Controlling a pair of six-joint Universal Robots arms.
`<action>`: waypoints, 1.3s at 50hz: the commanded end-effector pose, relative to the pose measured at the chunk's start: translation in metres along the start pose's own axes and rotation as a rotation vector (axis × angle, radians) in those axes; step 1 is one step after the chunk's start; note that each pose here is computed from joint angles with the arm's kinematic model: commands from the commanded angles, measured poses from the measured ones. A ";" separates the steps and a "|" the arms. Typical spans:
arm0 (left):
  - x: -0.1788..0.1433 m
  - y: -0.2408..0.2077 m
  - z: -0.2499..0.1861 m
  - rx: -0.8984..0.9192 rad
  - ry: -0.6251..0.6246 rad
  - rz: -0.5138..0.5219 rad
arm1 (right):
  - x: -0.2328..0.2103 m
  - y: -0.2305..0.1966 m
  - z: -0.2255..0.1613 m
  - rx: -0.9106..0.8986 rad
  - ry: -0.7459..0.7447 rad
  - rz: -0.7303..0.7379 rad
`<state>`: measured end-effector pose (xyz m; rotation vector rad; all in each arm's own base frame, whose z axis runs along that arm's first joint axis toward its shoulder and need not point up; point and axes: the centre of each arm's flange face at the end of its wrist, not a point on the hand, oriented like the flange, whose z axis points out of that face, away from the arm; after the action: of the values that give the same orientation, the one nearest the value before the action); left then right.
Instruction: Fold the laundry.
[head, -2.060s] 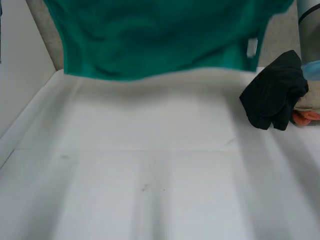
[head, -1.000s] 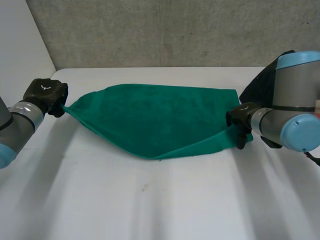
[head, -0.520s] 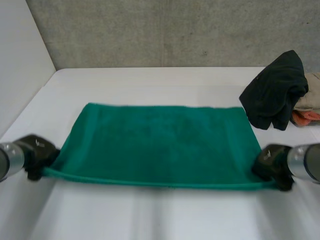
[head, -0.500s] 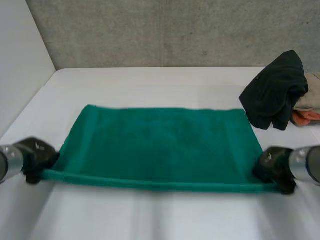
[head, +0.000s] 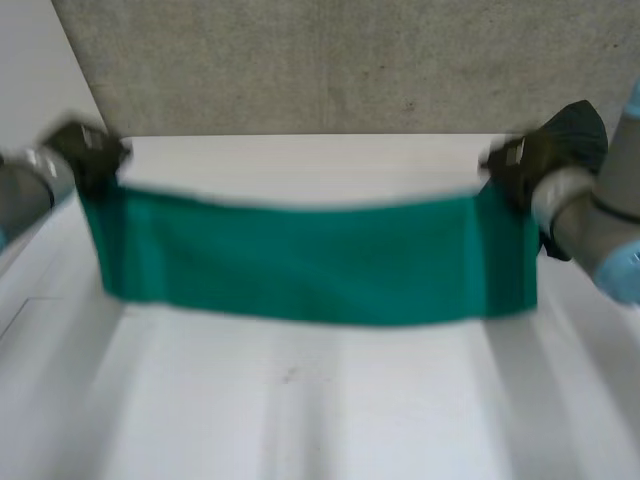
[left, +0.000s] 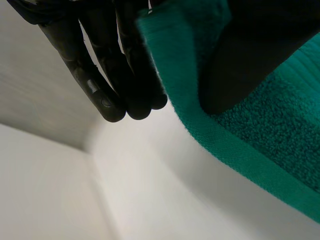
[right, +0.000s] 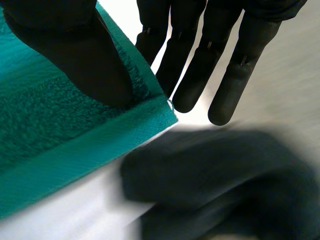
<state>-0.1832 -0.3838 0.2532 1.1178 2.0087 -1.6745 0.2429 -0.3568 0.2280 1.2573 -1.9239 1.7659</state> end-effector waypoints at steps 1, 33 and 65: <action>-0.104 -0.099 0.000 0.516 -0.422 -0.181 | 0.092 -0.094 0.014 0.484 0.495 0.212; 0.012 0.056 0.037 0.107 -0.116 -0.342 | -0.041 0.031 0.031 0.025 0.038 0.292; 0.034 0.069 -0.042 -0.284 0.128 -0.042 | -0.037 0.043 -0.029 -0.089 -0.136 0.005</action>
<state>-0.1414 -0.2890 0.1865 1.3260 2.3003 -1.1564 0.2008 -0.2793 0.1786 1.5709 -2.1354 1.2487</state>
